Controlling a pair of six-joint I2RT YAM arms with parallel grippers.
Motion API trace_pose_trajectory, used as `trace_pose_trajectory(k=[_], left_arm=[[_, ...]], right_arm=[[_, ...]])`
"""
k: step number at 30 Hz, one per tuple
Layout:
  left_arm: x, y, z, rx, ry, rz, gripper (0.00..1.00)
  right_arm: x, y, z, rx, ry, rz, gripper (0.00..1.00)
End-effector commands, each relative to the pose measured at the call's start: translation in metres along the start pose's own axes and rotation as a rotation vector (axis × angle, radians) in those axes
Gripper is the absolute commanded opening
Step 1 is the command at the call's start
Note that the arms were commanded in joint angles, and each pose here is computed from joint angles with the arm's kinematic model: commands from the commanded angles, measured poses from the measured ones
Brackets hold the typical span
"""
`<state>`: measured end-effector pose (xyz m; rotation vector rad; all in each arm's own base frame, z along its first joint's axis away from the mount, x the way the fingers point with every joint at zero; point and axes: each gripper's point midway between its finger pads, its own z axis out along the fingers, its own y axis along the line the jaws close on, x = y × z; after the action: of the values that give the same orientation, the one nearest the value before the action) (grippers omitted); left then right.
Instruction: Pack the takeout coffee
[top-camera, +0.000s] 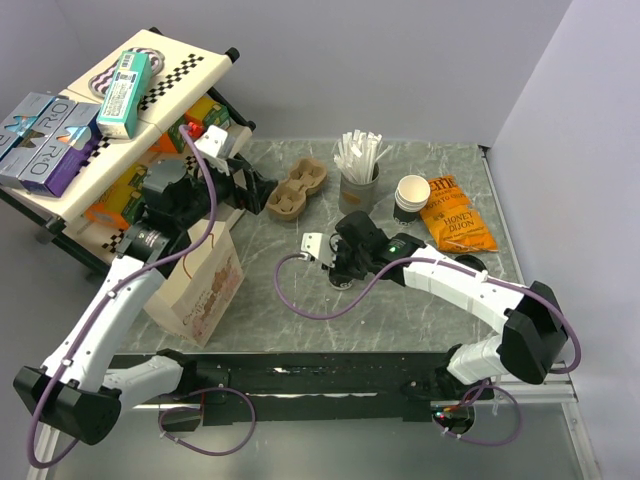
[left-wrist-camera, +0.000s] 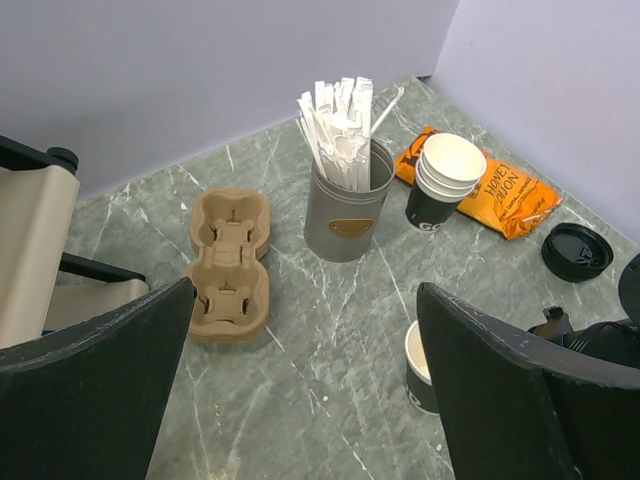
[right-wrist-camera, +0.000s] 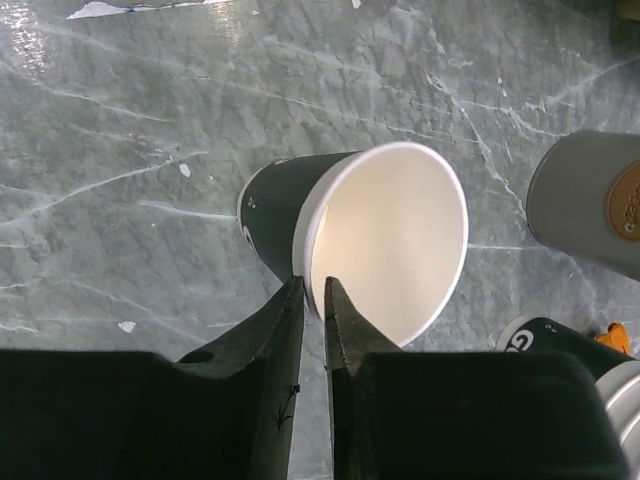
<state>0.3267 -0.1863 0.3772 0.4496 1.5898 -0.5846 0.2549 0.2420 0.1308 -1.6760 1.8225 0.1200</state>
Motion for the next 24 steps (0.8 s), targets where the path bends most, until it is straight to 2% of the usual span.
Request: trace_pose_trajectory(k=[1,5,6,9,13,18,21,24], left_arm=[[-0.010,-0.004,0.003,0.032,-0.041,0.025,0.99],[-0.012,-0.005,0.005,0.042,-0.039,0.036,0.99],[-0.010,-0.005,0.005,0.044,-0.033,0.037,0.99],[-0.009,-0.007,0.007,0.062,-0.023,0.050,0.99],[-0.004,-0.013,0.010,0.102,-0.008,0.053,0.99],[0.004,-0.029,0.015,0.202,0.014,0.052,0.99],[0.008,-0.040,0.016,0.246,0.024,0.077,0.99],[0.013,-0.052,0.018,0.289,0.033,0.099,1.00]], right_arm=[[-0.008,-0.002,-0.002,0.001,-0.026,-0.001,0.22],[-0.016,0.003,-0.017,-0.059,-0.056,-0.014,0.29],[-0.016,0.023,-0.028,-0.187,-0.075,-0.006,0.31],[-0.033,0.010,-0.061,-0.204,-0.144,0.016,0.38],[-0.024,0.008,-0.094,-0.232,-0.142,0.079,0.43],[0.043,-0.025,-0.107,-0.130,-0.055,0.440,0.52],[0.086,-0.034,-0.112,-0.024,0.012,0.587,0.54],[0.134,-0.036,-0.116,0.102,0.112,0.650,0.53]])
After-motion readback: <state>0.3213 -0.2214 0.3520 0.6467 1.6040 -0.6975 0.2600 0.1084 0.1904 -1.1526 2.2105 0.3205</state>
